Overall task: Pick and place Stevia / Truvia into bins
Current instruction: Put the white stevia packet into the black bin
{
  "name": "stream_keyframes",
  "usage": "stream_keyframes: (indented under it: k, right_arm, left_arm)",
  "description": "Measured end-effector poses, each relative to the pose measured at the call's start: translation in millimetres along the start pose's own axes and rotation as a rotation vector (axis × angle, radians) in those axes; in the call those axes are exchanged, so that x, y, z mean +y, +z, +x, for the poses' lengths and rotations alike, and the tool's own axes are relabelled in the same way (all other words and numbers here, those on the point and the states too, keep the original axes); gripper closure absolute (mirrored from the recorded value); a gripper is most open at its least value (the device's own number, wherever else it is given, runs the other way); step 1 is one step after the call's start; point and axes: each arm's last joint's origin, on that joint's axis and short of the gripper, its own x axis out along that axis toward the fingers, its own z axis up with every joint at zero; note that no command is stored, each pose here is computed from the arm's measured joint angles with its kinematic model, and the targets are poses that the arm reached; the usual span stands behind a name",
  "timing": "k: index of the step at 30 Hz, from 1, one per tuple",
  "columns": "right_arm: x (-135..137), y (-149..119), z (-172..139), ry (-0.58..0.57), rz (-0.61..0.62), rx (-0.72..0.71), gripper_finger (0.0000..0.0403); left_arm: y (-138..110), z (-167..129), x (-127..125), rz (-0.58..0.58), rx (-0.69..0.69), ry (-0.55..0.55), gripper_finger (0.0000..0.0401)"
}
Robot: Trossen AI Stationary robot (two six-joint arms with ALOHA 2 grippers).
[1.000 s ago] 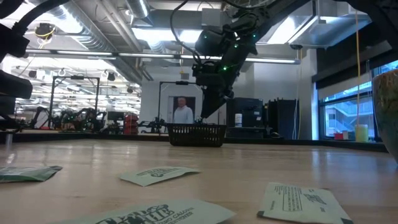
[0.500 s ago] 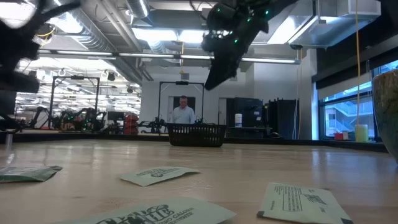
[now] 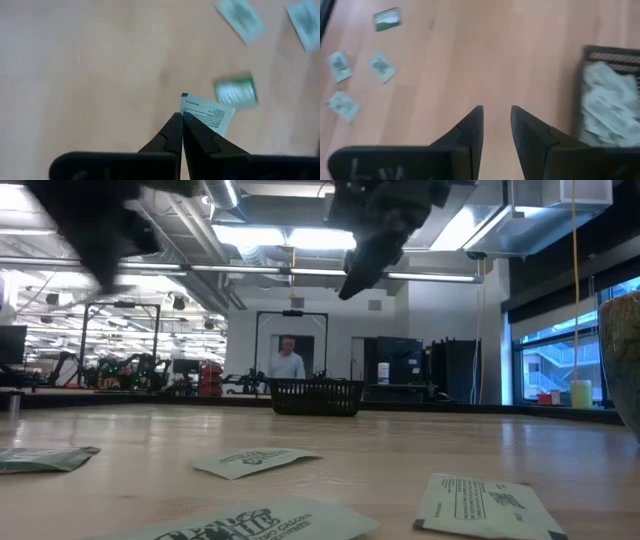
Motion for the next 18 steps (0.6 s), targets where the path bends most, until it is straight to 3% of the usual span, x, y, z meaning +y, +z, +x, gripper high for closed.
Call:
stream_keyframes:
  k: [8,18]
  right_arm:
    - [43.2,7.0,10.7,0.009,-0.027,0.029,0.0301]
    - [88.1,9.2,18.8,-0.073,0.074,0.057,0.0301]
  left_arm:
    - [37.0,-15.5,68.0,-0.244,-0.154,0.14,0.0398]
    - [77.4,-13.5,150.0,-0.359,-0.293,0.219,0.0398]
